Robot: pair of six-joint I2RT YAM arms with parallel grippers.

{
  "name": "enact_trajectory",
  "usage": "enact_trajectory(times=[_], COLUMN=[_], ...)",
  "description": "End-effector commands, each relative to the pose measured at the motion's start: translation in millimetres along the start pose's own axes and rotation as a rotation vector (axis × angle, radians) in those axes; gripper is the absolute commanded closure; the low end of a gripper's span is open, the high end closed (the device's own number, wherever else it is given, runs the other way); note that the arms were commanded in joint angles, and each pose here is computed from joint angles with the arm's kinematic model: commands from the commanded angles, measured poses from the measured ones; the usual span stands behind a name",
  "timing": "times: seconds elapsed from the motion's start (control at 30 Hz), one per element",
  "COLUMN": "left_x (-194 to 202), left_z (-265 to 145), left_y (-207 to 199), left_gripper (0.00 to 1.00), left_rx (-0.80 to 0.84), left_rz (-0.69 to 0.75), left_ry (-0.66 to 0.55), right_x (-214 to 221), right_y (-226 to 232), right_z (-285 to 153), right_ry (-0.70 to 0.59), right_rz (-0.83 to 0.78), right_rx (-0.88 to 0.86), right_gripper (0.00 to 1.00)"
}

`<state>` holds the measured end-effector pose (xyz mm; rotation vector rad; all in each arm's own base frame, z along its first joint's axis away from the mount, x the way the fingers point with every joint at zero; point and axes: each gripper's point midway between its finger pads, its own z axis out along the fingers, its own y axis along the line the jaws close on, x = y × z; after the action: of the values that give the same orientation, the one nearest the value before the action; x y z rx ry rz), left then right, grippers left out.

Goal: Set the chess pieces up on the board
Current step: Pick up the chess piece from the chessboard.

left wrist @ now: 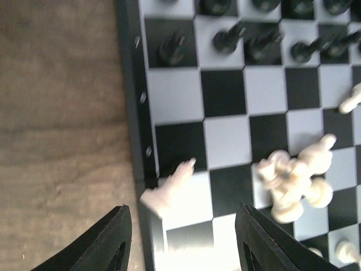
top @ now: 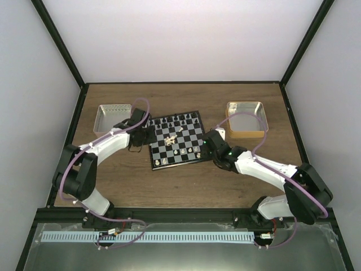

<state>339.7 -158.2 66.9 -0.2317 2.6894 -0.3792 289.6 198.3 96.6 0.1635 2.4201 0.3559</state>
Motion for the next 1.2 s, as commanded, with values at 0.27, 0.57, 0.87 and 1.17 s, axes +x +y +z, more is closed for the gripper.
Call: enact_trajectory(times=[0.27, 0.57, 0.87, 1.17], left_x=[-11, 0, 8, 11], left_z=[24, 28, 27, 22], left_y=[12, 10, 4, 4], left_gripper=[0.65, 0.69, 0.69, 0.72], left_rx=[-0.118, -0.086, -0.044, -0.037], left_rz=[0.129, 0.147, 0.148, 0.164], left_ry=[0.043, 0.080, 0.107, 0.107], right_x=[-15, -14, -13, -14], right_y=[-1, -3, -1, 1], right_z=[-11, -12, -11, -10], right_ry=[-0.064, -0.065, -0.059, -0.057], right_rz=[0.010, 0.016, 0.019, 0.022], right_rx=[-0.003, -0.002, -0.005, -0.012], right_gripper=[0.69, 0.69, 0.69, 0.69])
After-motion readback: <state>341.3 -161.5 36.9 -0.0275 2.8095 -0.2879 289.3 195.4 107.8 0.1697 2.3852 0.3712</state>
